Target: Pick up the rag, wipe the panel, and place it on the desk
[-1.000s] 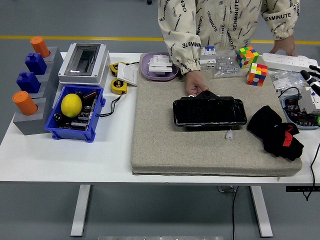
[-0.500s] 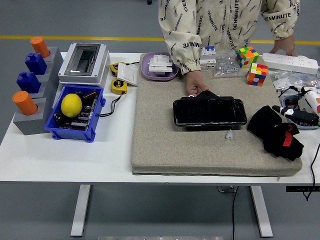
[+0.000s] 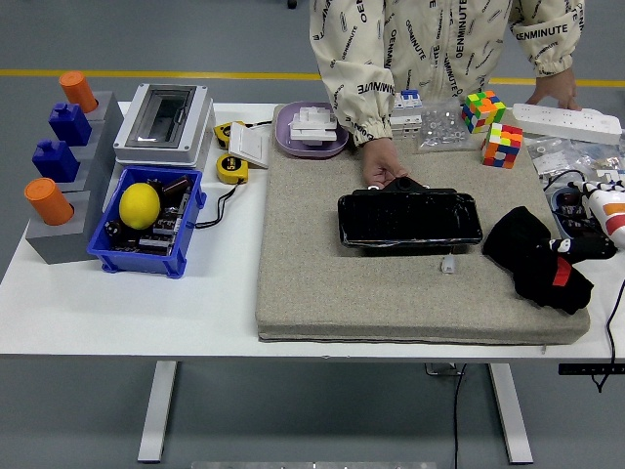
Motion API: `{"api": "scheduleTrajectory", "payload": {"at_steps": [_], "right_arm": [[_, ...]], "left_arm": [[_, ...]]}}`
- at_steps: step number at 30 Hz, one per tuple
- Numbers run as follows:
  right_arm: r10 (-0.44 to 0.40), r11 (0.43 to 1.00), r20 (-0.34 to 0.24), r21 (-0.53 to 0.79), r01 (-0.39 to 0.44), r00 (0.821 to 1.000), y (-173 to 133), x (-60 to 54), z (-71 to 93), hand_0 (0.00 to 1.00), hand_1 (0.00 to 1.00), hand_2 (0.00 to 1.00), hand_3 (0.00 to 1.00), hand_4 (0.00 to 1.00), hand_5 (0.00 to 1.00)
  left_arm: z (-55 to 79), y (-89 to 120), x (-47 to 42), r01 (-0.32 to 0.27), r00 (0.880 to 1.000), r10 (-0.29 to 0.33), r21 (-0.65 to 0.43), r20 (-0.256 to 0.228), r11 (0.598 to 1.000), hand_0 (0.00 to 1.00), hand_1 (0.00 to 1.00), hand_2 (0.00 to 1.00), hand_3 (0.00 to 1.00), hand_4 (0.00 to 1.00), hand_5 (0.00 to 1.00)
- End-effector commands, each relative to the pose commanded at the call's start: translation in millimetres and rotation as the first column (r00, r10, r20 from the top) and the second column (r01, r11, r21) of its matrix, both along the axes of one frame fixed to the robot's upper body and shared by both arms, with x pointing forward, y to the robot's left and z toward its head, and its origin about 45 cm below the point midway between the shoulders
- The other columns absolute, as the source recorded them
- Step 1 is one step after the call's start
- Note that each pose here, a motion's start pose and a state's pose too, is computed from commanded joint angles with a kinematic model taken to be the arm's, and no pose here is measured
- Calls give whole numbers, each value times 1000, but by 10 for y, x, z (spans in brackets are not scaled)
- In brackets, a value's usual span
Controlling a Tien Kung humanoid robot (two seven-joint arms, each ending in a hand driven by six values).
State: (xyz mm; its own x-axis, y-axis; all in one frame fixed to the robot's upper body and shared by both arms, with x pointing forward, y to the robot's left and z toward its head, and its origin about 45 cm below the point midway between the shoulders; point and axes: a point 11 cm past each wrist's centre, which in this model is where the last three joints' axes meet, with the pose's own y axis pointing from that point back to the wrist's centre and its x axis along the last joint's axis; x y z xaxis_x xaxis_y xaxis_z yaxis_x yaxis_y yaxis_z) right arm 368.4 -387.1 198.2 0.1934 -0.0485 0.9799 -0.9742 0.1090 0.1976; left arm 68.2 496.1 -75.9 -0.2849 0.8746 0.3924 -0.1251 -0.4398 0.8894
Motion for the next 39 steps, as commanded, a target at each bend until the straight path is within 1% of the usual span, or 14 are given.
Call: {"api": "scheduleTrajectory", "payload": {"at_steps": [4, 5, 7, 10, 11, 12, 14, 18, 22, 23, 27, 29, 34, 39], "right_arm": [[-57, 996, -26, 62, 58, 998, 3, -10, 18, 939, 852, 889, 909, 998, 740], [-78, 993, -35, 86, 81, 996, -1, -14, 26, 918, 839, 875, 873, 998, 794], [-113, 983, -56, 137, 120, 992, -5, -26, 25, 918, 839, 875, 873, 998, 794], [-161, 957, -107, 226, 182, 981, 24, -55, -12, 918, 839, 875, 873, 998, 794], [-173, 945, -123, 259, 200, 977, 48, -65, -29, 889, 821, 860, 864, 998, 827], [-180, 933, -137, 290, 213, 974, 77, -73, -46, 889, 821, 860, 864, 998, 827], [-187, 921, -144, 319, 224, 972, 121, -80, -60, 889, 821, 860, 864, 998, 827], [-197, 909, -119, 349, 227, 973, 228, -79, -89, 864, 801, 842, 846, 998, 832], [-205, 926, -38, 316, 206, 978, 289, -35, -102, 864, 801, 842, 846, 998, 832], [-210, 928, -21, 312, 206, 978, 293, -27, -111, 849, 767, 804, 814, 998, 835], [-219, 931, 21, 304, 203, 975, 315, -22, -156, 849, 767, 804, 814, 998, 835], [-219, 934, 28, 296, 201, 975, 321, -19, -171, 845, 755, 793, 808, 998, 838], [-243, 929, 8, 289, 231, 970, 313, -20, -232, 845, 755, 793, 808, 998, 838], [-269, 915, -5, 312, 257, 963, 383, -34, -268, 839, 751, 791, 801, 998, 853]], "left_arm": [[1, 4, -8, 1, 1000, -1, 1, -2, 1000, 652, 662, 695, 581, 683, 446], [2, 6, -8, 2, 1000, -2, 2, -3, 1000, 652, 664, 695, 581, 681, 446], [3, 9, -10, 3, 1000, -3, 2, -3, 1000, 652, 664, 695, 581, 681, 446], [2, 12, -25, 3, 1000, -3, 3, -7, 1000, 652, 664, 695, 581, 681, 446], [1, 13, -32, 3, 1000, -3, 3, -9, 1000, 652, 662, 695, 580, 682, 448], [-1, 13, -38, 3, 1000, -3, 3, -10, 1000, 652, 662, 695, 580, 682, 448], [-2, 13, -45, 4, 1000, -4, 3, -12, 1000, 652, 662, 695, 580, 682, 448], [-4, 10, -48, 7, 1000, -7, 2, -14, 1000, 652, 663, 695, 580, 681, 447], [0, 12, -35, 10, 1000, -10, 3, -12, 1000, 652, 663, 695, 580, 681, 447], [0, 12, -33, 10, 1000, -10, 3, -12, 1000, 652, 661, 695, 580, 681, 447], [-2, 10, -37, 9, 1000, -9, 2, -12, 1000, 652, 661, 695, 580, 681, 447], [-5, 6, -47, 7, 1000, -7, 2, -14, 1000, 652, 662, 695, 580, 680, 445], [-8, 8, -65, 5, 1000, -5, 2, -17, 1000, 652, 662, 695, 580, 680, 445], [-9, 5, -65, 6, 1000, -6, 2, -17, 1000, 651, 662, 695, 580, 681, 447]]}}
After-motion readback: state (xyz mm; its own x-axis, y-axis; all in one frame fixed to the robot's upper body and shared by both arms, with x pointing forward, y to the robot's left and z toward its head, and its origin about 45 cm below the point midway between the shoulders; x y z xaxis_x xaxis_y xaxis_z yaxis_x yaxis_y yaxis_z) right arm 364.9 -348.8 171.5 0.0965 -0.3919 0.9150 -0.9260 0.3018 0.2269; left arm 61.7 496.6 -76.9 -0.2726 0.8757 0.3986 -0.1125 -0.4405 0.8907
